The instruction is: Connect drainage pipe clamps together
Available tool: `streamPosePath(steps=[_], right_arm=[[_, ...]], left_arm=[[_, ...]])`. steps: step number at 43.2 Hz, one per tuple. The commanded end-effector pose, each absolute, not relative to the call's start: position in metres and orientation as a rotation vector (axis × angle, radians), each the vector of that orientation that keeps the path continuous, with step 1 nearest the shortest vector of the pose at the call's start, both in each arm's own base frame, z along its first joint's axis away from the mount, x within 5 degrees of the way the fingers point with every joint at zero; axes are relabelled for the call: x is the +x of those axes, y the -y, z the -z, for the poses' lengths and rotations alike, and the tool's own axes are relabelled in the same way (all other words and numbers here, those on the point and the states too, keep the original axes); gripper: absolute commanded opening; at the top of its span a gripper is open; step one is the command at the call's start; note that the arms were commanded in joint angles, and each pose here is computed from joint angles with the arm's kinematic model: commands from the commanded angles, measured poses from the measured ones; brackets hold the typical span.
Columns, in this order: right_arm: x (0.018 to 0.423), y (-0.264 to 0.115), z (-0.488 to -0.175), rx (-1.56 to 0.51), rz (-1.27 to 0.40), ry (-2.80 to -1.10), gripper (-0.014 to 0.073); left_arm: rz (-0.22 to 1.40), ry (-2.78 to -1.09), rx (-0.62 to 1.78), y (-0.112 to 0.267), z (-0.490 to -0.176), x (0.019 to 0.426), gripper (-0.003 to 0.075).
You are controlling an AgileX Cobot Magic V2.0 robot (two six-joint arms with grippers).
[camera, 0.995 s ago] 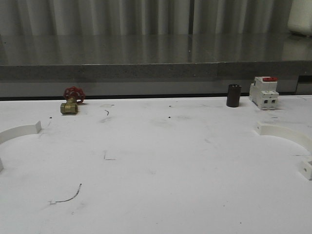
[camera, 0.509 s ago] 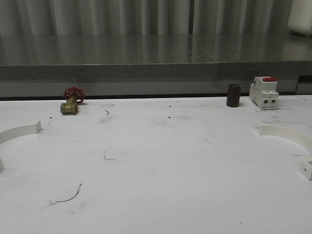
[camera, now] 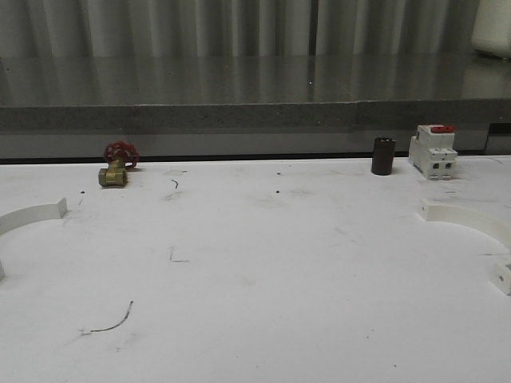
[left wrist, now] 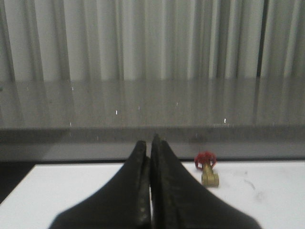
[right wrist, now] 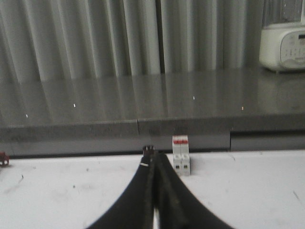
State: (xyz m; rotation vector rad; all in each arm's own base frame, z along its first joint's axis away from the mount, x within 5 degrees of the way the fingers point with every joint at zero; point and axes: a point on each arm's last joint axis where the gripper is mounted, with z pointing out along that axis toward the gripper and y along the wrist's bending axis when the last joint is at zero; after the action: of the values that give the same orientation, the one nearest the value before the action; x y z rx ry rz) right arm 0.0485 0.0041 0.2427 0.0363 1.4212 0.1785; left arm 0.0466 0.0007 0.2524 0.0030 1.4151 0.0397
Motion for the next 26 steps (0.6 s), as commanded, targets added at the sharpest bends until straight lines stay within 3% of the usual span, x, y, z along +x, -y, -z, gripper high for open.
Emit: streamPosePath(steps=[1,7,15,26], right_arm=[[0.033,-0.003,-0.288,0.029,-0.171,-1.261,-0.0067],[0.027,-0.003,-0.328,0.025,-0.170,-1.280,-0.0067],[0.040,-0.004,-0.360,0.022,-0.167,-1.429,-0.0067],[0.077,-0.007,-0.349,0.023,-0.155,-1.740,-0.0067]], left_arm=[[-0.029,-1.257,0.000,0.000,-0.304,0.032,-0.0020],[-0.021,-1.309,0.016,0.001,-0.350,0.026,-0.0020],[-0.014,-1.463,0.036,0.003,-0.389,0.039,-0.0020],[0.000,-1.706,0.047,0.003,-0.381,0.076,-0.0020]])
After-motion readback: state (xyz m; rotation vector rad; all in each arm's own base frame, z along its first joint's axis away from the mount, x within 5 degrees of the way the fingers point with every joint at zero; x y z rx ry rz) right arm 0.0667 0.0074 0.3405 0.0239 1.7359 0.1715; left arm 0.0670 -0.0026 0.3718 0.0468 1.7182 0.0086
